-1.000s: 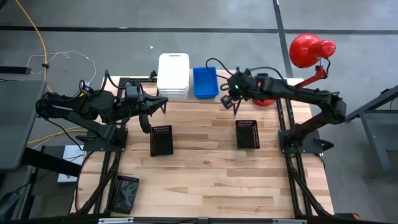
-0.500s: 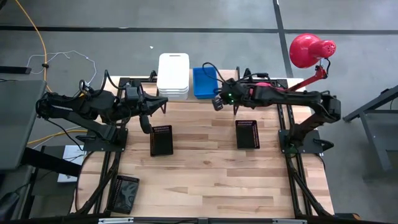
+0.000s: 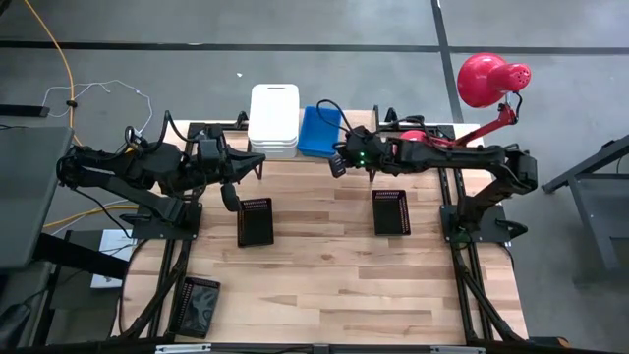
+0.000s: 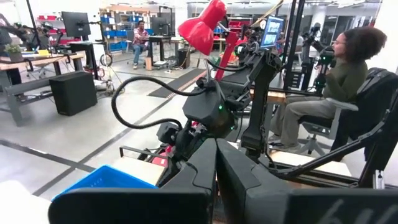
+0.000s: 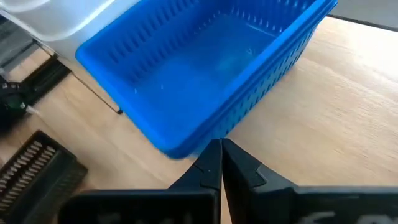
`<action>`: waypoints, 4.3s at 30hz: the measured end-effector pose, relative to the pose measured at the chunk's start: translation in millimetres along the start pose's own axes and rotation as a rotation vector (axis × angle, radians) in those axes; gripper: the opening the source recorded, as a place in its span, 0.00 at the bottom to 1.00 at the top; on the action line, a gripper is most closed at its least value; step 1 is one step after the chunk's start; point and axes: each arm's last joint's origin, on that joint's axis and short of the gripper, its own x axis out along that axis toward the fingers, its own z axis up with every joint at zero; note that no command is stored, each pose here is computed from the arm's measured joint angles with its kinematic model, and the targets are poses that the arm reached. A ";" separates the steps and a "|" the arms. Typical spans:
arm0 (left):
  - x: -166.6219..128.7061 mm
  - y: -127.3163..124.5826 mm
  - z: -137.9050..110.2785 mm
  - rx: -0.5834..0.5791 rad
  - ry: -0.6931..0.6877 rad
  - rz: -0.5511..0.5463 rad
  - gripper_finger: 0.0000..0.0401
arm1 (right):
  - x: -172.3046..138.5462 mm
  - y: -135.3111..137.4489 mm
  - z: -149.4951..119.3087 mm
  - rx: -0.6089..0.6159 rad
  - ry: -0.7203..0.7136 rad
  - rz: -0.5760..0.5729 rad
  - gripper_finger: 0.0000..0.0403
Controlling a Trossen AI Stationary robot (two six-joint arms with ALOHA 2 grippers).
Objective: Stack baskets on shelf by color
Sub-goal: Stack the blue bin on top of the blue bins on the shelf, then put the right black bin on the shelf
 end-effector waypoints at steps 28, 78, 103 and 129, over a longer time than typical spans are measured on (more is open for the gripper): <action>-4.6 2.9 0.1 -0.014 0.007 0.002 0.00 | -138.2 -57.4 -133.9 -0.083 0.412 0.146 0.18; -4.9 6.7 0.6 0.027 0.002 0.131 0.00 | -48.3 -78.2 -113.1 -0.608 0.664 0.205 0.01; -4.9 6.7 0.6 0.026 0.002 0.131 0.00 | -48.9 -33.0 95.7 -0.870 0.299 -0.040 0.00; -4.9 6.6 0.6 0.000 0.000 0.131 0.00 | -14.1 -56.8 109.7 -0.963 0.384 -0.131 0.00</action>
